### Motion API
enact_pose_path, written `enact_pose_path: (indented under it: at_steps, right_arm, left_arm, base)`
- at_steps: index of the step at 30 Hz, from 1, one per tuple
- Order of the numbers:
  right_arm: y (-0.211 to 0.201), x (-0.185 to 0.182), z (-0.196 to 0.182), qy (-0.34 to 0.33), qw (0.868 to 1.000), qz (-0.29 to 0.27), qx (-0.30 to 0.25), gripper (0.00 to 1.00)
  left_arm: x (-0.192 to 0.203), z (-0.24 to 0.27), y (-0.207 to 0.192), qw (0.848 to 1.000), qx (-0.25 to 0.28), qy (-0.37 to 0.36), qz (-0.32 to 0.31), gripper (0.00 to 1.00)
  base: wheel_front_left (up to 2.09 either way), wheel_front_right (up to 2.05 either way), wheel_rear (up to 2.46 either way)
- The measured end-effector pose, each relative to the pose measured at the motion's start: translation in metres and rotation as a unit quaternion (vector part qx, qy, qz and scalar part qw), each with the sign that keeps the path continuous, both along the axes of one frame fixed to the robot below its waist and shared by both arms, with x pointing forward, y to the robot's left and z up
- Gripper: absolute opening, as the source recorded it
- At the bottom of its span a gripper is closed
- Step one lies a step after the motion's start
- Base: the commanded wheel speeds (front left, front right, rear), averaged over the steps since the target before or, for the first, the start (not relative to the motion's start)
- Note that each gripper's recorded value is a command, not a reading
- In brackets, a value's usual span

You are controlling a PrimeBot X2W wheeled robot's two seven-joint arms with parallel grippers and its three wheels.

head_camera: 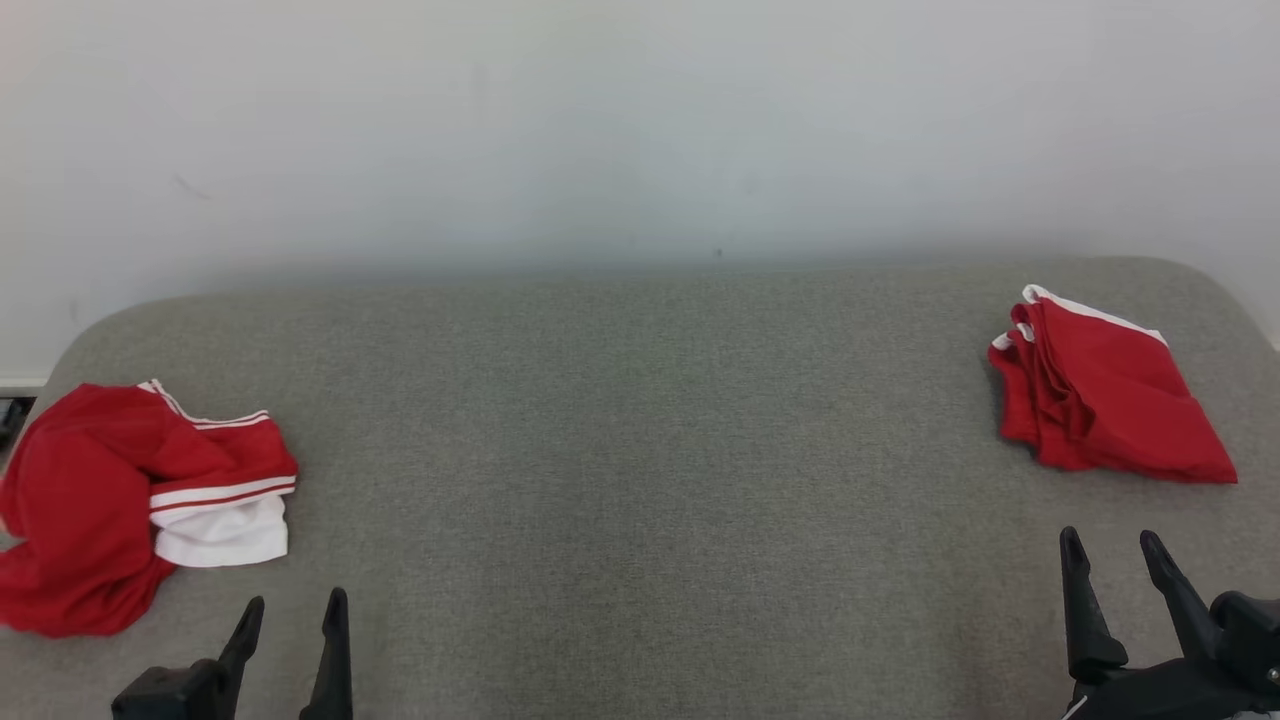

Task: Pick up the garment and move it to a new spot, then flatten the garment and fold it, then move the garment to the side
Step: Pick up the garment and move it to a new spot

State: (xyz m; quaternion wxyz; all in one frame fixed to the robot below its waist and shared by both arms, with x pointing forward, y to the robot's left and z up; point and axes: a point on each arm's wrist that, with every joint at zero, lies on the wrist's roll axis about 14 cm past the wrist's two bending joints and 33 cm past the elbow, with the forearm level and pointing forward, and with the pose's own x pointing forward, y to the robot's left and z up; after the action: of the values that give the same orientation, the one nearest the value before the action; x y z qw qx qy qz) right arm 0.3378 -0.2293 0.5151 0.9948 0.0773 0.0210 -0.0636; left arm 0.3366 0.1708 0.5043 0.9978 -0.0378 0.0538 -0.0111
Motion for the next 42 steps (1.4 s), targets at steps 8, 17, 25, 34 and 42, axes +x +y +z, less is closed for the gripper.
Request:
enact_pose_path:
  at_steps: [8, 17, 25, 34, 42]
  right_arm:
    - [0.022, 0.014, -0.001, 0.004, 0.999, 0.033, 0.004, 1.0]
    - [0.059, 0.035, -0.008, 0.021, 0.996, 0.089, 0.003, 1.0]
    - [0.104, 0.054, -0.013, 0.031, 0.988, 0.153, 0.001, 1.0]
    - [0.152, 0.069, -0.015, 0.034, 0.976, 0.215, 0.002, 1.0]
    - [0.195, 0.076, -0.011, 0.03, 0.962, 0.27, 0.006, 1.0]
  left_arm:
    - [-0.009, 0.002, 0.022, 0.999, 0.011, -0.002, 0.034, 1.0]
    - [-0.027, 0.006, 0.057, 0.995, 0.012, -0.005, 0.095, 1.0]
    - [-0.051, 0.007, 0.092, 0.988, 0.018, -0.002, 0.156, 1.0]
    - [-0.082, 0.004, 0.12, 0.976, 0.017, 0.005, 0.215, 1.0]
    - [-0.107, 0.002, 0.141, 0.965, 0.017, 0.009, 0.262, 1.0]
  base:
    - [0.0, 0.0, 0.0]
    - [0.0, 0.0, 0.0]
    - [0.0, 0.0, 0.0]
    - [0.0, 0.0, 0.0]
    - [0.0, 0.0, 0.0]
